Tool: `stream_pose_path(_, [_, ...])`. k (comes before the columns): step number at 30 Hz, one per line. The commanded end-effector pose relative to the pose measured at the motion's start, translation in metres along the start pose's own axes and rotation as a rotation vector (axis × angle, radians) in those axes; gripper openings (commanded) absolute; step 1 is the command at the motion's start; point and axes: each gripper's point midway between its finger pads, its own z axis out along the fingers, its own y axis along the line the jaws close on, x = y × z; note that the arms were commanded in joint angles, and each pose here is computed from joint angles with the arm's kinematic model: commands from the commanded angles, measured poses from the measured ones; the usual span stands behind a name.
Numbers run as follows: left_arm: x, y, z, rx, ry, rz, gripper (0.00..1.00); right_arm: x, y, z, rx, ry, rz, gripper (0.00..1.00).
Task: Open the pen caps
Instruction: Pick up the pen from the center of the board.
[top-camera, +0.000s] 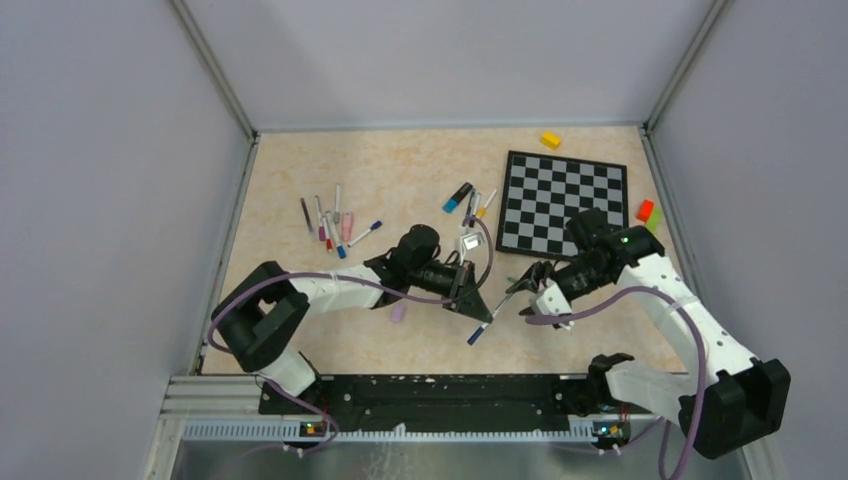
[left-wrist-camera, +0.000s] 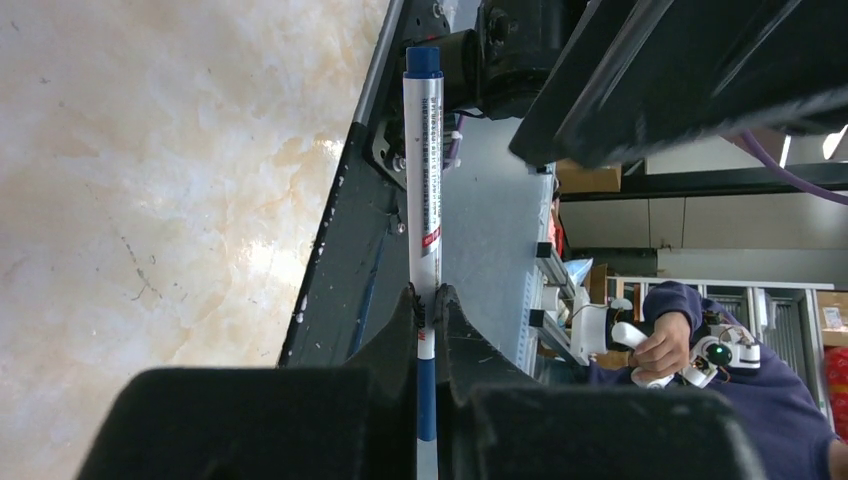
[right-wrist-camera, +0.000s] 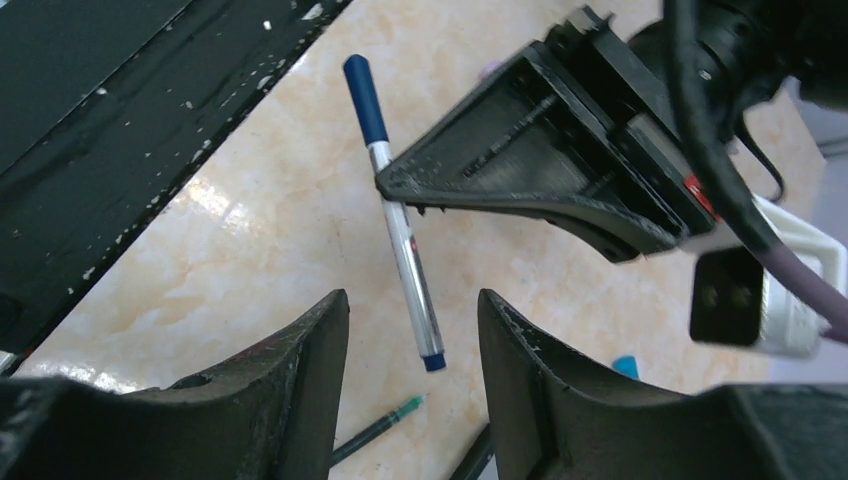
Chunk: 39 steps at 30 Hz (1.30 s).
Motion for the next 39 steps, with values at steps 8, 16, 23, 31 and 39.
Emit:
stream_pose_path(8, [-0.023,-0.016,0.024,0.071,-0.029,0.043,0.00,0.035,0.018,0.027,-0.148,0.154,-0.073,0.35])
stream_pose_path(16, [-0.022,-0.019,0.028,0.097,-0.036,0.029,0.00,0.045,0.028,0.041,-0.203,0.184,-0.084,0.24])
stream_pose_path(23, [-0.027,-0.021,0.022,0.067,-0.079,0.049,0.13,0.040,0.032,0.040,-0.192,0.173,-0.056,0.00])
stream_pose_path(31, [-0.046,-0.030,-0.026,-0.092,-0.313,0.243,0.64,0.029,0.050,0.039,-0.101,0.058,0.103,0.00])
stream_pose_path(39, [-0.052,-0.055,-0.114,-0.193,-0.768,0.433,0.99,0.030,0.022,0.018,0.151,0.022,0.500,0.00])
